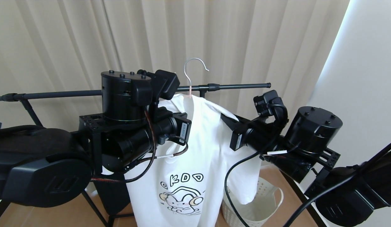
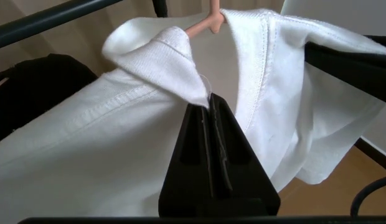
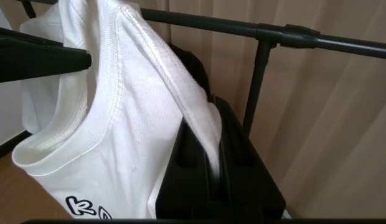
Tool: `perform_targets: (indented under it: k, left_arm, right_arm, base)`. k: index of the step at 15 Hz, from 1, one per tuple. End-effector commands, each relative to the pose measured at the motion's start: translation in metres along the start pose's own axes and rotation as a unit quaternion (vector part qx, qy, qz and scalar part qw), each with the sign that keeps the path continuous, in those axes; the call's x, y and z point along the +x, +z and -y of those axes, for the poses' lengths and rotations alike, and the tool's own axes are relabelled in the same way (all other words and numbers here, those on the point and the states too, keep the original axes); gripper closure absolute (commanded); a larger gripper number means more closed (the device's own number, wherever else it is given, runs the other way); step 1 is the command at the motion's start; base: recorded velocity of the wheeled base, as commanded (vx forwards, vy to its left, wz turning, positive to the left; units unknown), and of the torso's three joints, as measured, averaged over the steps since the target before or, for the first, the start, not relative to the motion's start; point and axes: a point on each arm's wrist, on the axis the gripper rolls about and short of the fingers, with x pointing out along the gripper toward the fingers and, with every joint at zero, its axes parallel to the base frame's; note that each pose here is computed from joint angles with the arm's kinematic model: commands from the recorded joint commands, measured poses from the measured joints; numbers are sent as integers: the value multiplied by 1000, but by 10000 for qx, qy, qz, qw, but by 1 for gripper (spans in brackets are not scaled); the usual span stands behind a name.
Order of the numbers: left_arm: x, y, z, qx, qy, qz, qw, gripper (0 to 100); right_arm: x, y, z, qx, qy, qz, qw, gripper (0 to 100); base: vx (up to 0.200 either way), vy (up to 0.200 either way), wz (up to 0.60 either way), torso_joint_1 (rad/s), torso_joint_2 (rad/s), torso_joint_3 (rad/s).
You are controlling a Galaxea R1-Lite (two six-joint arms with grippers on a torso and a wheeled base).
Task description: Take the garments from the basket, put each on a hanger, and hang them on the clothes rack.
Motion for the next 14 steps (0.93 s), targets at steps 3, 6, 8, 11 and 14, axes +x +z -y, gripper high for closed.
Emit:
perform_targets:
  k: [3,6,8,11,14]
  left_arm:
    - [0,-2,5,28,-57,-41,10000,100]
    - [2,-4,11,62,-147,-68,9999,100]
    - [2,-3,13,68,-168,-57,9998,100]
    - [2,-2,14,63,-159,-35,9998,100]
    - [1,-2,15,65,-96,-21,9999,0]
  right_arm:
    - [-3,7,4,127,15,114,9999,100]
    - [-6,14,7,241,168,196,9994,100]
    - [-7,16,8,331,172,225,9991,100]
    - [-7,16,11,330,257,218,9989,100]
    - [-7,16,11,338,264,210,9989,100]
  base:
    - [0,0,0,0,0,0]
    - [0,0,0,0,0,0]
    - [0,0,0,0,0,0]
    - [0,0,0,0,0,0]
    - [0,0,0,0,0,0]
